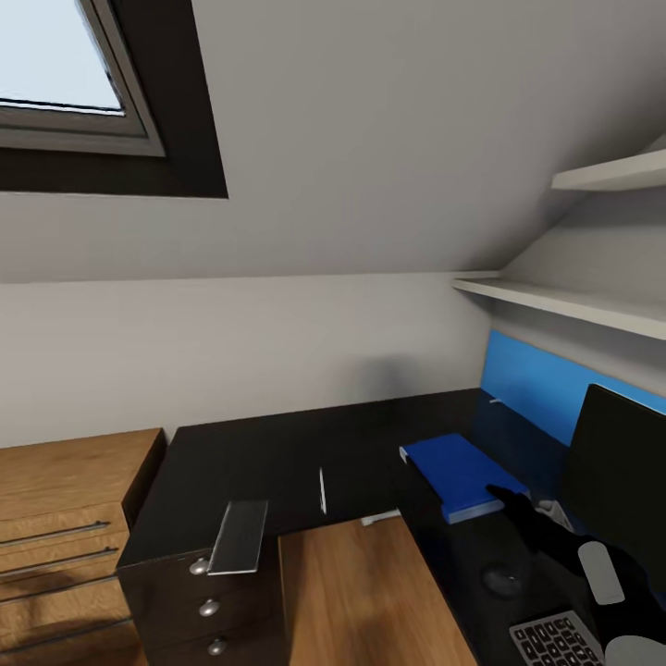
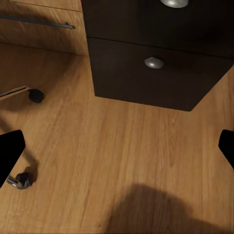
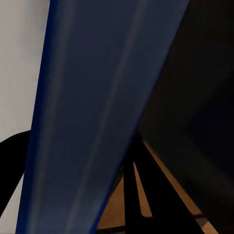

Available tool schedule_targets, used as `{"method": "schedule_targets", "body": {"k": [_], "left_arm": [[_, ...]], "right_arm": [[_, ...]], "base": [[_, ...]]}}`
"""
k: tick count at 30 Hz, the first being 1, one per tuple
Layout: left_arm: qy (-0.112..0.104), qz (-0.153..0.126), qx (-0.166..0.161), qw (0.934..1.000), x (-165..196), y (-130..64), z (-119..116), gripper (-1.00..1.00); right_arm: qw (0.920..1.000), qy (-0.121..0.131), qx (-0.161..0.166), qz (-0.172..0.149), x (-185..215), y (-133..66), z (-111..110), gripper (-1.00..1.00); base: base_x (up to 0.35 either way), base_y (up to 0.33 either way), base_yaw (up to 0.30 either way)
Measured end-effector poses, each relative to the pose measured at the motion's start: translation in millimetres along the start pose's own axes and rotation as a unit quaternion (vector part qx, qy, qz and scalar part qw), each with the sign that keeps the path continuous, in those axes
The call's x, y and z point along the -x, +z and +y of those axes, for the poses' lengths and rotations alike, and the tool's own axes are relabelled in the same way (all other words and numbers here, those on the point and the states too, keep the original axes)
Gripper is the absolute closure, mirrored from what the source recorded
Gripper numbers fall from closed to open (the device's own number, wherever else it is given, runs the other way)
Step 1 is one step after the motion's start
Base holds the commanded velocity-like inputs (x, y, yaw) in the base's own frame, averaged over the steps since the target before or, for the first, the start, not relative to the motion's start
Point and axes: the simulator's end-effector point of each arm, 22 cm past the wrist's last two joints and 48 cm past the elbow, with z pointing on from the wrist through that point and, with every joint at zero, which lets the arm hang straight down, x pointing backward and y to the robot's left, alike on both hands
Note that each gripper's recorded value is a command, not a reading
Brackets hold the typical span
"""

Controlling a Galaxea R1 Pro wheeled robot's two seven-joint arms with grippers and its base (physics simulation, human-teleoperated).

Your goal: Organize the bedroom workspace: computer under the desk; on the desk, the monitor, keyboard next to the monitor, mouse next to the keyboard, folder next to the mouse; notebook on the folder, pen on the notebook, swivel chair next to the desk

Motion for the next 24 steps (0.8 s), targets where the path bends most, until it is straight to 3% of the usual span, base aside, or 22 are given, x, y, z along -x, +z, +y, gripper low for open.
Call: {"method": "schedule_targets", "body": {"k": [24], "left_arm": [[-0.001, -0.002, 0.0, 1.0, -4.1, 9.0, -2.1, -1.0]], "right_arm": [[0.9999, 0.009, -0.009, 0.01, -11.2, 7.9, -17.9, 1.0]], "base": [[0.021, 0.0, 0.0]]}}
